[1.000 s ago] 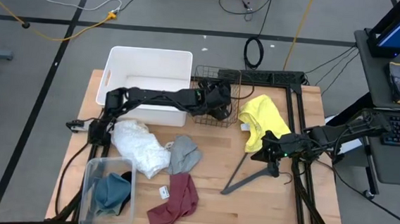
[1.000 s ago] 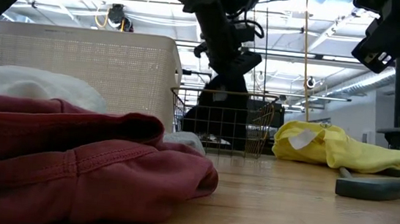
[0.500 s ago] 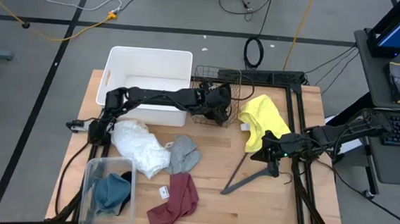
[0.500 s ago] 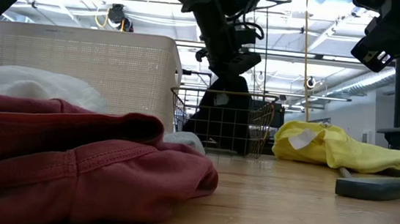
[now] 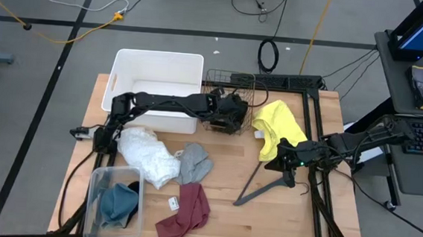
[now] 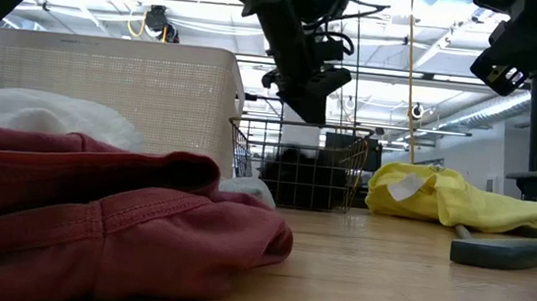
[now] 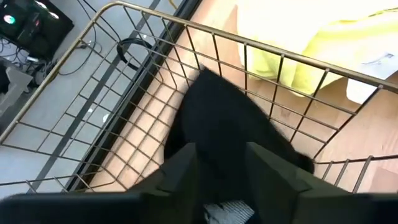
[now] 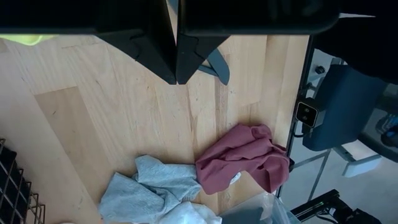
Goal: Pick & Place Cloths
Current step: Put the dark pink underwear into the wire basket
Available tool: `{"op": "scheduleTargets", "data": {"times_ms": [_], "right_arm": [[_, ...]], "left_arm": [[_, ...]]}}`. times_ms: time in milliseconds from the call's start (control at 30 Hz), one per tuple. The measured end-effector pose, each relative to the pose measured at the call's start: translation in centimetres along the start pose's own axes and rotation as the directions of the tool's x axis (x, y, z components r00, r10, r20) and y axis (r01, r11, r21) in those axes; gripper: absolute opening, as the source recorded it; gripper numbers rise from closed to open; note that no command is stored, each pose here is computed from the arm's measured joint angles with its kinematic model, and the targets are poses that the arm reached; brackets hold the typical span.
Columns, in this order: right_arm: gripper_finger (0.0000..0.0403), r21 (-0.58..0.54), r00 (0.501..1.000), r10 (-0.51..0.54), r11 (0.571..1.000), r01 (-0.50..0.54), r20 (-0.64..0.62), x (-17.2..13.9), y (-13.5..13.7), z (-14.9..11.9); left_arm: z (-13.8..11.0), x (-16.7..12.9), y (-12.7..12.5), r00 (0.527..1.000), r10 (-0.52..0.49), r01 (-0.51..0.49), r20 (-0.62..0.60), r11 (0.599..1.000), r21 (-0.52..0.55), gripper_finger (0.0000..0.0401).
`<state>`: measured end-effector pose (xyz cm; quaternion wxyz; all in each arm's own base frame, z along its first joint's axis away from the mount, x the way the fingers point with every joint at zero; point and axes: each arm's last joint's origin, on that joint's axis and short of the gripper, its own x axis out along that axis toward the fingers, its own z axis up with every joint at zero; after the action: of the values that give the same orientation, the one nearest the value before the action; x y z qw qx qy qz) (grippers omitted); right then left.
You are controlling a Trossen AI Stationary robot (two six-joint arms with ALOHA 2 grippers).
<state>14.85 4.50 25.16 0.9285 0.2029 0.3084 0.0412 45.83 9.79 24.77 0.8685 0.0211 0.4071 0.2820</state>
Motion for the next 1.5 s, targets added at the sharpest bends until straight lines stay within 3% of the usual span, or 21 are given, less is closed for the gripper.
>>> {"op": "scheduleTargets", "data": {"times_ms": [133, 300, 433, 633, 733, 900, 1033, 1300, 1500], "right_arm": [[0.0, 0.0, 1.0, 0.0, 1.0, 0.0, 0.0, 0.0, 0.0, 0.0], [0.0, 0.0, 1.0, 0.003, 1.0, -0.003, 0.005, 0.0, 0.0, 0.0], [0.0, 0.0, 1.0, 0.005, 1.0, -0.005, 0.008, 0.0, 0.0, 0.1], [0.0, -0.003, 1.0, 0.007, 1.0, -0.007, 0.012, 0.0, 0.1, 0.1], [0.0, -0.002, 1.0, 0.007, 1.0, -0.007, 0.014, 0.0, 0.1, 0.1], [0.0, 0.001, 1.0, 0.007, 1.0, -0.007, 0.014, 0.0, 0.1, 0.1], [0.0, 0.001, 1.0, 0.007, 1.0, -0.007, 0.014, 0.0, 0.1, 0.1], [0.0, 0.0, 1.0, 0.006, 1.0, -0.006, 0.014, 0.0, 0.1, 0.1], [0.0, 0.001, 1.0, 0.006, 1.0, -0.006, 0.014, 0.0, 0.1, 0.1]], "left_arm": [[0.5, -0.8, 0.2, 1.0, -0.002, 0.002, 0.026, 1.0, 0.001, 0.019], [2.9, -5.9, 0.4, 0.988, -0.032, 0.03, 0.154, 0.999, 0.017, 0.0221], [4.1, -11.0, -0.3, 0.961, -0.084, 0.078, 0.265, 0.996, 0.031, 0.0223], [3.9, -17.2, -2.4, 0.92, -0.182, 0.124, 0.347, 0.975, 0.183, 0.021], [3.1, -19.0, -4.0, 0.914, -0.233, 0.146, 0.333, 0.953, 0.266, 0.0205], [1.4, -20.5, -5.9, 0.927, -0.288, 0.194, 0.239, 0.916, 0.353, 0.0204], [0.1, -21.0, -6.8, 0.919, -0.37, 0.313, 0.138, 0.895, 0.317, 0.0202], [-2.7, -22.4, -8.5, 0.834, -0.537, 0.551, -0.127, 0.802, 0.231, 0.02], [-4.8, -24.3, -10.2, 0.783, -0.567, 0.619, -0.257, 0.755, 0.219, 0.02]]}}
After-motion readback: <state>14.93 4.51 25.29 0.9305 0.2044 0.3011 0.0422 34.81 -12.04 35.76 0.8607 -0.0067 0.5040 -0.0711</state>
